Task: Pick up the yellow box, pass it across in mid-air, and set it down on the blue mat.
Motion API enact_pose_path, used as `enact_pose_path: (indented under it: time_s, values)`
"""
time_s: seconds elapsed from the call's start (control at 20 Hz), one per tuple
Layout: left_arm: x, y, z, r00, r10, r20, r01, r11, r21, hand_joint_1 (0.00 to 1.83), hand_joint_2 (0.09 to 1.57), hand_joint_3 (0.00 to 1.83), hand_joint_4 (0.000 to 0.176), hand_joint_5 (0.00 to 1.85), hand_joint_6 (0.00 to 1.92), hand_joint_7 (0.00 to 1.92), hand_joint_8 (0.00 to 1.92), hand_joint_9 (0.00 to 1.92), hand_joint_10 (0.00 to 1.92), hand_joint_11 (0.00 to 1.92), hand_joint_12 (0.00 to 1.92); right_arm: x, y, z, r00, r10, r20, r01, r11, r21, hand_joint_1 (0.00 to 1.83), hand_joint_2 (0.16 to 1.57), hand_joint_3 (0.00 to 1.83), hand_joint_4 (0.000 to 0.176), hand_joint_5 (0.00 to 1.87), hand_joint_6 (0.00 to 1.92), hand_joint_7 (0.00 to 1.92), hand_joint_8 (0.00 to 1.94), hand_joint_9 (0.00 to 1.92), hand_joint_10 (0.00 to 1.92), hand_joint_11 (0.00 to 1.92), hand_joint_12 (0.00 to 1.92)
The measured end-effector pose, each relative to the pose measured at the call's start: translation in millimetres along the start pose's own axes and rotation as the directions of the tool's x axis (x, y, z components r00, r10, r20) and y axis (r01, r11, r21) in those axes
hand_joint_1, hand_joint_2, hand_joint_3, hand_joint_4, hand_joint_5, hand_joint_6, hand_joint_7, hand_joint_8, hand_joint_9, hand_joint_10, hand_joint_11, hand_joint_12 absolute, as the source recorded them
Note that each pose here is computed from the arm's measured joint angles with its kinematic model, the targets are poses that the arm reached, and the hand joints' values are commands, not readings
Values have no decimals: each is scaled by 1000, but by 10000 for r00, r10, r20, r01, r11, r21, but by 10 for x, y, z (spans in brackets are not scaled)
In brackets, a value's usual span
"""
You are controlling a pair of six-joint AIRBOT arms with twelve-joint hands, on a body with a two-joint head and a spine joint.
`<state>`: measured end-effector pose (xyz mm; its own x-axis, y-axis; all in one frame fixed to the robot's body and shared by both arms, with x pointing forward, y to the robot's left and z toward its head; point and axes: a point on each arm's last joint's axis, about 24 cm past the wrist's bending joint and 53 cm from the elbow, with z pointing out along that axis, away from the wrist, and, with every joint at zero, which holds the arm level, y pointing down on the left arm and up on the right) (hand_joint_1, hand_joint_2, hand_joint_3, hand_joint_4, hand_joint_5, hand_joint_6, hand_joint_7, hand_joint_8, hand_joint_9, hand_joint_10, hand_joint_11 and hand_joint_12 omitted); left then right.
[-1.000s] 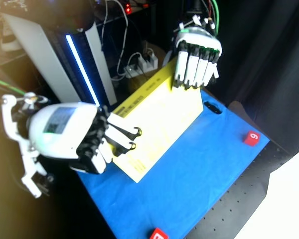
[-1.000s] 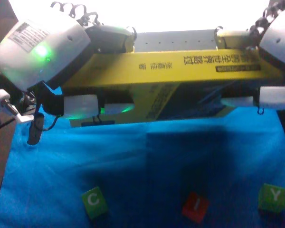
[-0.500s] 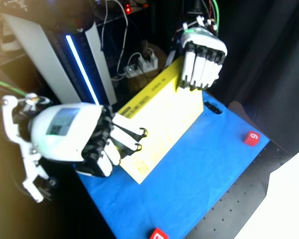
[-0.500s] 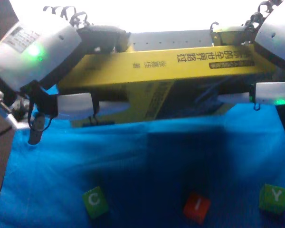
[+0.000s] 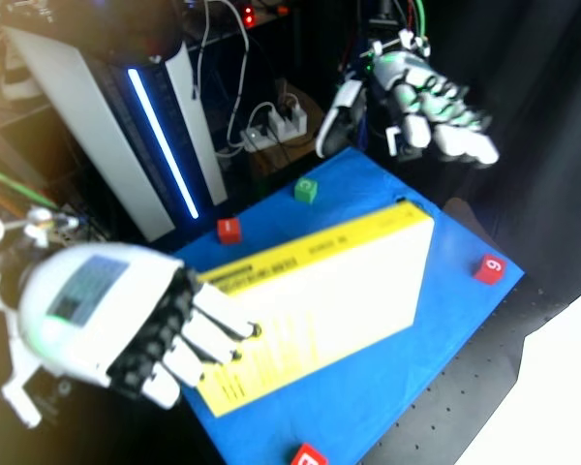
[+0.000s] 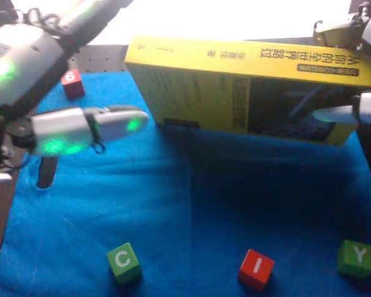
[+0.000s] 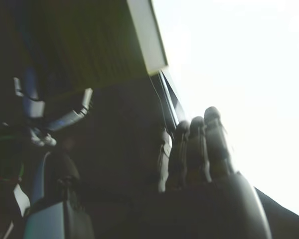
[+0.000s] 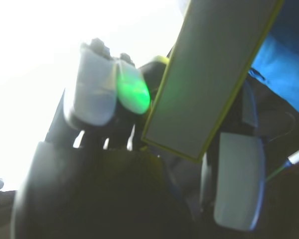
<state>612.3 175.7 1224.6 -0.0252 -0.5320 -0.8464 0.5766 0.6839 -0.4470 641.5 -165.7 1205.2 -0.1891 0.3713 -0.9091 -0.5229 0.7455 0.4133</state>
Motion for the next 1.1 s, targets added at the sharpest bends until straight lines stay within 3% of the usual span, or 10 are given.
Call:
enact_pose_path:
  time_s: [0.1,0.2,0.25,0.55,0.75,0.85,0.9,1.0,1.05,1.1]
  values:
    - [-102,140,-76,9997,90,248,-77,9988,-486,491,1072,5,42,0,0,0,0,0,0,0,0,-102,-39,-81,9999,-86,98,84,9998,187,1469,1190,0,0,1178,1921,1393,1941,1510,1921,1595,1921]
    - [-159,219,-146,9988,133,466,-96,9969,-783,500,1075,5,61,0,0,0,0,0,0,0,0,-176,-115,-228,9996,-119,260,106,9988,481,1526,1174,0,0,1167,1921,1375,1941,1472,1921,1550,1921]
    - [-160,230,-182,9986,72,523,-24,9959,-900,551,1079,5,102,0,0,0,0,0,0,0,0,-163,-167,-313,9997,-34,241,17,9974,715,1536,1177,0,0,1138,1921,1335,1941,1429,1921,1500,1921]
    - [-260,348,-291,9960,199,877,-77,9906,-1369,510,1094,8,110,0,0,0,0,0,0,0,0,-62,-531,-526,9969,634,476,-715,9783,1945,1494,1163,0,0,1120,1921,1281,1941,1372,1921,1460,1921]
    - [-280,346,-297,9956,244,907,-120,9907,-1352,510,1117,11,132,0,0,0,0,0,0,0,0,-73,-629,-573,9953,731,633,-856,9708,2242,1080,1307,26,0,557,1587,728,1660,763,1902,902,1921]
    - [-274,336,-297,9957,230,896,-110,9911,-1329,512,1117,9,143,0,0,0,0,0,0,0,0,-50,-640,-574,9960,718,529,-821,9699,2292,676,1249,0,0,141,654,389,631,412,1268,356,1824]
    - [-276,341,-298,9956,227,905,-103,9908,-1349,499,1119,8,131,0,0,0,0,0,0,0,0,-26,-643,-572,9965,704,445,-789,9696,2317,493,1222,0,42,5,47,86,61,112,487,13,1351]
    - [-278,344,-299,9956,224,911,-98,9906,-1362,500,1120,8,129,0,0,0,0,0,0,0,0,-8,-629,-568,9970,682,366,-748,9711,2265,485,1220,0,44,0,9,66,14,135,311,2,1241]
    - [-277,343,-299,9956,225,910,-100,9907,-1359,500,1116,5,134,0,0,0,0,0,0,0,0,-12,-608,-562,9976,596,345,-657,9741,2165,413,1179,0,120,0,0,2,0,4,11,0,750]
    - [-278,342,-299,9956,226,912,-101,9907,-1354,500,1116,5,134,0,0,0,0,0,0,0,0,-12,-602,-560,9979,554,322,-610,9751,2130,411,1177,0,122,0,0,0,0,0,1,0,690]
